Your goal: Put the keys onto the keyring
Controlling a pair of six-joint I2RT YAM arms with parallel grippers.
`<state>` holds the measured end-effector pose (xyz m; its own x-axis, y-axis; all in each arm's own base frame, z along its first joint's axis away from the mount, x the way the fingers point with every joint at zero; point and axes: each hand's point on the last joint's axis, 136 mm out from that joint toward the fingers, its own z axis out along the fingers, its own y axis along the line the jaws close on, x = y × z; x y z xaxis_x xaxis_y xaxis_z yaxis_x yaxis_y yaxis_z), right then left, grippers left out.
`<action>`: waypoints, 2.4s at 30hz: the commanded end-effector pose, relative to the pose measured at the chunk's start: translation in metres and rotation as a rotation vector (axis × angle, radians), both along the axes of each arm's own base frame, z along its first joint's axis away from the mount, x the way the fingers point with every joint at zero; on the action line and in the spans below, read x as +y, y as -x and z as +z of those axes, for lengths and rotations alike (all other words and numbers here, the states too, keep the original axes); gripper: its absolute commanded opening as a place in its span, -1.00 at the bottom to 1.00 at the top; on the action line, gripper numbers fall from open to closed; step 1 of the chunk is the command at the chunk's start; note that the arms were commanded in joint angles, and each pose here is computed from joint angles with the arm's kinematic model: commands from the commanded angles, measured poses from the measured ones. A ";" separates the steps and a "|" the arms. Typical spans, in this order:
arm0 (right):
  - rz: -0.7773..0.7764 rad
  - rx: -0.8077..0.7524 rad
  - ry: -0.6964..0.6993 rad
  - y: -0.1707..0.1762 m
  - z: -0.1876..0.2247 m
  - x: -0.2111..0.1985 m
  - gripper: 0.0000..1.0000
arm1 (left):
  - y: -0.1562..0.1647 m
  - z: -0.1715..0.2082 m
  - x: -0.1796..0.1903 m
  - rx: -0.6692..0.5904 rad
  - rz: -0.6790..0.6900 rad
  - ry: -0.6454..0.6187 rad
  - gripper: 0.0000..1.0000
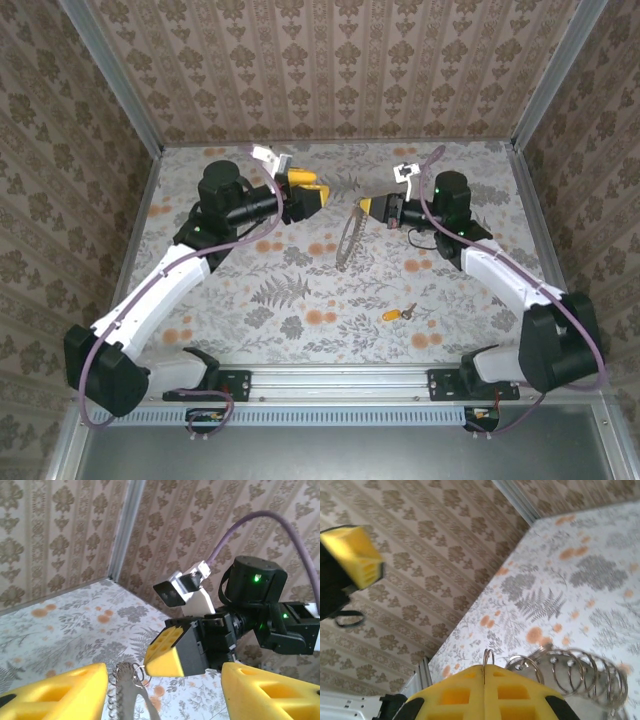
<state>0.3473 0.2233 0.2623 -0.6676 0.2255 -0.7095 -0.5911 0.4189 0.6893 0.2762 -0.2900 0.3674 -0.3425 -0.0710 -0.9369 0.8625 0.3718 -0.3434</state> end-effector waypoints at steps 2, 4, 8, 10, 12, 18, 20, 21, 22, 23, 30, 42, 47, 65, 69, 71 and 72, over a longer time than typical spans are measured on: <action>-0.032 -0.096 -0.069 -0.009 0.020 -0.002 -1.00 | 0.001 -0.006 0.018 0.013 0.100 0.007 0.29; -0.048 -0.073 -0.059 -0.015 0.005 -0.002 -1.00 | 0.003 -0.016 0.024 0.028 0.125 -0.007 0.30; -0.082 -0.017 -0.058 -0.033 -0.021 -0.002 -1.00 | 0.001 -0.035 0.035 0.056 0.191 -0.036 0.32; -0.115 0.029 -0.046 -0.045 -0.040 -0.003 -1.00 | -0.002 -0.045 0.041 0.074 0.232 -0.060 0.34; -0.137 0.074 -0.032 -0.057 -0.058 -0.003 -1.00 | -0.006 -0.055 0.045 0.095 0.260 -0.081 0.34; -0.166 0.159 -0.054 -0.074 -0.093 -0.005 -1.00 | -0.007 -0.068 0.055 0.118 0.299 -0.101 0.35; -0.166 0.167 -0.073 -0.072 -0.098 -0.006 -1.00 | -0.005 -0.068 0.058 0.118 0.308 -0.095 0.35; -0.167 0.166 -0.081 -0.071 -0.098 -0.006 -1.00 | -0.004 -0.070 0.060 0.121 0.312 -0.094 0.35; -0.166 0.165 -0.089 -0.069 -0.099 -0.007 -1.00 | -0.003 -0.071 0.061 0.125 0.315 -0.090 0.35; -0.160 0.155 -0.101 -0.066 -0.096 -0.006 -1.00 | -0.002 -0.071 0.063 0.126 0.318 -0.086 0.35; -0.121 0.040 -0.207 -0.053 -0.047 -0.006 -1.00 | 0.000 -0.061 0.065 0.135 0.323 -0.034 0.38; -0.030 -0.315 -0.403 -0.016 0.120 -0.011 -1.00 | -0.033 0.014 0.039 0.020 0.272 0.122 0.40; -0.004 -0.457 -0.470 -0.001 0.177 -0.017 -1.00 | -0.051 0.042 0.024 -0.011 0.212 0.201 0.33; 0.047 -0.663 -0.589 0.043 0.258 -0.011 -1.00 | -0.043 0.110 0.010 -0.108 0.016 0.414 -0.11; 0.034 -0.657 -0.603 0.046 0.259 -0.012 -1.00 | -0.029 0.124 0.006 -0.102 -0.098 0.500 -0.31; 0.029 -0.645 -0.607 0.045 0.256 -0.012 -1.00 | -0.024 0.131 0.007 -0.100 -0.144 0.556 -0.45; 0.030 -0.640 -0.608 0.045 0.255 -0.011 -1.00 | -0.021 0.134 0.008 -0.092 -0.166 0.585 -0.48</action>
